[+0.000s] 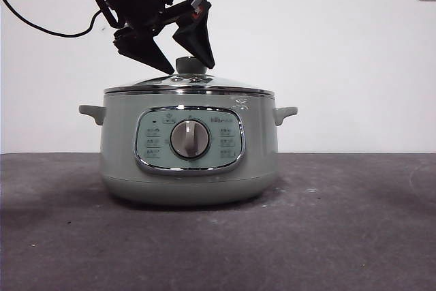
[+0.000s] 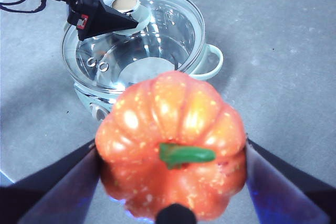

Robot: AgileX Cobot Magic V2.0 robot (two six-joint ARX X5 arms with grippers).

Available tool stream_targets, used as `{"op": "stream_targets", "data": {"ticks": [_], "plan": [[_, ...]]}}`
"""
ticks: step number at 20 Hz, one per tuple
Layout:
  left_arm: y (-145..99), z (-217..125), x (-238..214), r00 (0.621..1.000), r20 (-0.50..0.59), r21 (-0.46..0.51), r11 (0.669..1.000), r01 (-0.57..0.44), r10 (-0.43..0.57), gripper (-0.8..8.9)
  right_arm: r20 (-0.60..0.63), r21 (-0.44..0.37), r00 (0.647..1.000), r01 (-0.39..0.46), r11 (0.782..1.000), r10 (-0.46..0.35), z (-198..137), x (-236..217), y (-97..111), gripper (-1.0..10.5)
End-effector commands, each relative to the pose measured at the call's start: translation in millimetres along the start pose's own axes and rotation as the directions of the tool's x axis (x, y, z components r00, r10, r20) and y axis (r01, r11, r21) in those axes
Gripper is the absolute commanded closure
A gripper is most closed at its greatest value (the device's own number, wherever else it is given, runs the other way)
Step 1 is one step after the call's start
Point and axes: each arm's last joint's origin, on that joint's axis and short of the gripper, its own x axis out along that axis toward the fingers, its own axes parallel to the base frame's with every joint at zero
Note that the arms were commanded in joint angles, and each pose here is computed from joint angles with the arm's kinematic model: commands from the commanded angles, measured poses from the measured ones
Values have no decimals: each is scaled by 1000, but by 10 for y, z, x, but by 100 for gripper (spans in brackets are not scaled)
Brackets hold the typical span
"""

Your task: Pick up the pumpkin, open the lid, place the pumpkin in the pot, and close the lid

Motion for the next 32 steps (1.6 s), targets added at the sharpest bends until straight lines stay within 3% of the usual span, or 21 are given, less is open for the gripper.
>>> {"op": "stream_targets", "data": {"ticks": [1,4,6,10,16,22,29,32], "plan": [[-21,-19,25,1000,-15,12,1000,16,-16,411,4,10,1000,-1,1000,1,2,8,3,963],[-48,-17,29,1000,-17,15,1000,25,-25,475,4,10,1000,-1,1000,1,2,8,3,963],[-51,-15,29,1000,-16,16,1000,26,-26,623,4,10,1000,-1,1000,1,2,7,3,963],[-50,-9,29,1000,-9,13,1000,25,-25,826,3,9,1000,-1,1000,1,2,8,3,963],[-51,19,-14,1000,10,16,1000,24,-24,822,3,10,1000,-1,1000,1,2,8,3,963],[-72,191,-382,994,106,32,999,-1,-2,822,3,10,1000,-1,1000,1,2,10,2,963],[-149,259,-1389,980,193,28,998,-56,50,822,9,9,1000,-10,1000,10,75,156,-10,963],[-221,168,-1931,970,213,13,993,-120,114,822,42,1,990,-134,991,134,208,422,-2,964]]}}
